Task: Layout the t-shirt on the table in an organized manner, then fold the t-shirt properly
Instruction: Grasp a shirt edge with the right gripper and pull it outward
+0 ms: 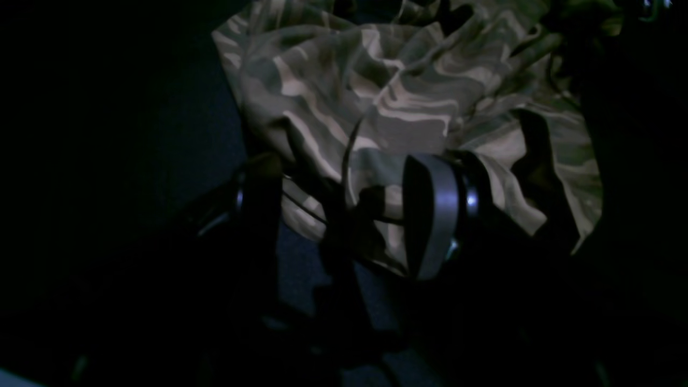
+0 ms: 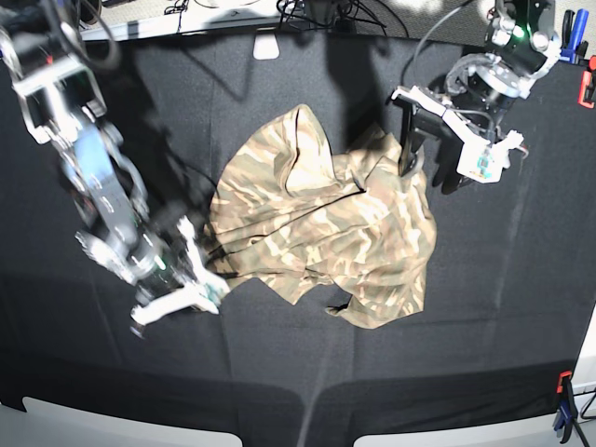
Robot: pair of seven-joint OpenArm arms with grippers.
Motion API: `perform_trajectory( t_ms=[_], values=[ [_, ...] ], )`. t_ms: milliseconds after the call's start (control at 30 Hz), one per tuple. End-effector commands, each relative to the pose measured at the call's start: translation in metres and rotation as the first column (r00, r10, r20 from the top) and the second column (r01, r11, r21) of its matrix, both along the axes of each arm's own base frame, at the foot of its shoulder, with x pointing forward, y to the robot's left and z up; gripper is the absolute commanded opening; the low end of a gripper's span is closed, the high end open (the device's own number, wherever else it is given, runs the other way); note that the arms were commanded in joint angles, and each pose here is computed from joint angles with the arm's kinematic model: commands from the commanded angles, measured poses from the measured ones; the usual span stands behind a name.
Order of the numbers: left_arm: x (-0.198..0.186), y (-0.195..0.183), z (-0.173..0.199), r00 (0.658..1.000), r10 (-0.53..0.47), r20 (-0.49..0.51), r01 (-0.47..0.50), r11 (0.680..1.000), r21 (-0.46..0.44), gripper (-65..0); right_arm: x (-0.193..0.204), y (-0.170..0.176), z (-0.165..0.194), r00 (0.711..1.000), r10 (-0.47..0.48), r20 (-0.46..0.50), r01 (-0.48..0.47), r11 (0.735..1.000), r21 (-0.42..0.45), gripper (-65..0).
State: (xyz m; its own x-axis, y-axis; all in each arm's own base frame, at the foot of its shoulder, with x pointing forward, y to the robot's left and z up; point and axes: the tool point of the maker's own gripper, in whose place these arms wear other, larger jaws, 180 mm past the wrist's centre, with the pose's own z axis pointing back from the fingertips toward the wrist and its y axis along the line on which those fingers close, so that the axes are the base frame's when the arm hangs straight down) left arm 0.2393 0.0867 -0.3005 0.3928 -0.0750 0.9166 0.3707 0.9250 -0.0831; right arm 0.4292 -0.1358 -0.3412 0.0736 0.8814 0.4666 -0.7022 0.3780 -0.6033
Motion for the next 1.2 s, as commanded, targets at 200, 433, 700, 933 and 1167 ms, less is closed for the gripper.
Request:
perform_trajectory(
  t_ms=[200, 433, 700, 933, 1167],
  values=[
    [0.003, -0.002, 0.012, 0.999, -0.003, 0.047, 0.004, 1.000, -0.016, -31.5, 0.009, 0.008, 0.005, 0.990, 0.133, -0.048, -0.138, 0.984, -0.112, -44.9],
    [0.003, -0.002, 0.012, 0.999, -0.003, 0.047, 0.004, 1.000, -0.016, -31.5, -0.002, 0.021, -0.009, 0.974, 0.205, -0.099, -0.219, 0.963, -0.160, -44.9],
    [0.003, -0.002, 0.012, 0.999, -0.003, 0.047, 0.004, 1.000, -0.016, -31.5, -0.003, 0.032, 0.000, 0.972, 0.218, -0.090, -0.226, 0.970, -0.092, -44.9],
    [0.003, -0.002, 0.012, 0.999, -0.003, 0.047, 0.003, 1.000, -0.017, -31.5, -0.007, 0.048, 0.009, 0.967, 0.242, -0.082, -0.243, 0.970, -0.013, -44.9],
    [0.003, -0.002, 0.012, 0.999, -0.003, 0.047, 0.003, 1.000, -0.017, -31.5, -0.006, 0.039, 0.005, 0.972, 0.215, -0.092, -0.222, 0.973, -0.066, -44.9]
  ],
)
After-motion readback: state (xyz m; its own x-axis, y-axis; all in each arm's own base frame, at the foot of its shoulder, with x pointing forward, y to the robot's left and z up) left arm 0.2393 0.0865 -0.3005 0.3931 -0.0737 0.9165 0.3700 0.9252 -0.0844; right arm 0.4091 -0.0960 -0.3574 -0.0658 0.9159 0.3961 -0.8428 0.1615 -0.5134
